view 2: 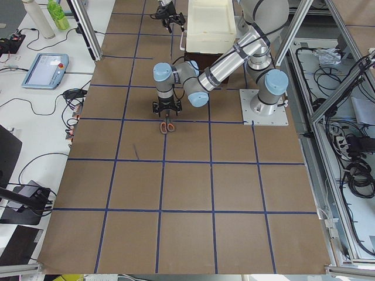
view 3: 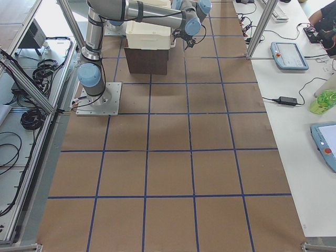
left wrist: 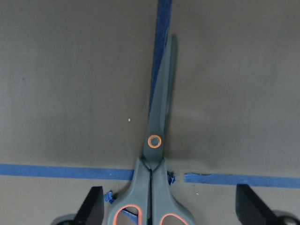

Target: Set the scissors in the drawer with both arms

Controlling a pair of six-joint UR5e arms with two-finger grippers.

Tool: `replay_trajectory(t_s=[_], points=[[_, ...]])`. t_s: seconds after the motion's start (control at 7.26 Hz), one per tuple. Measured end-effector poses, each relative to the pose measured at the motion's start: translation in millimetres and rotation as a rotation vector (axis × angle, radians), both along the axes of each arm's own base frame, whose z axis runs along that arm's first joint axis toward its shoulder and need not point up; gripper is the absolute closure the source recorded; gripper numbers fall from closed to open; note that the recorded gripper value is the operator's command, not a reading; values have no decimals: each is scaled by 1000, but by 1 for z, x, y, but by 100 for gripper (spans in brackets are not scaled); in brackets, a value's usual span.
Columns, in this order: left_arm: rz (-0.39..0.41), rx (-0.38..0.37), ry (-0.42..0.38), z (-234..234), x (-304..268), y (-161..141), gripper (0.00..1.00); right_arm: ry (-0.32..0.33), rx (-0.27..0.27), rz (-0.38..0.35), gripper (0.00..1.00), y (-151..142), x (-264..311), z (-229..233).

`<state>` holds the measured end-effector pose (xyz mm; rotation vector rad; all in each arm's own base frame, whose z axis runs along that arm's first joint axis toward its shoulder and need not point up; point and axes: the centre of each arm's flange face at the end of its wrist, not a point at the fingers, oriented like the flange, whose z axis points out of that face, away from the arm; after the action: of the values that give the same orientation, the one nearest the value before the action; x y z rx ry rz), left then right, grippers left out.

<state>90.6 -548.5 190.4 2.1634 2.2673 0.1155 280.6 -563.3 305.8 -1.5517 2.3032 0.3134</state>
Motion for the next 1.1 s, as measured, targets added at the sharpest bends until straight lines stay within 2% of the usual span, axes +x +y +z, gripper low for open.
replay_trajectory(t_s=[0.28,0.55,0.69,1.1], points=[[-12,16,9,-14,2,-4,3,1,11,5,0,2,1,-1],[-12,16,20,-20,2,-6,15,-5,11,20,0,3,2,-4],[-11,8,35,-20,1,-7,17,-8,11,30,0,4,4,-8],[-9,3,45,-23,2,-8,18,-9,13,41,0,5,7,-12]])
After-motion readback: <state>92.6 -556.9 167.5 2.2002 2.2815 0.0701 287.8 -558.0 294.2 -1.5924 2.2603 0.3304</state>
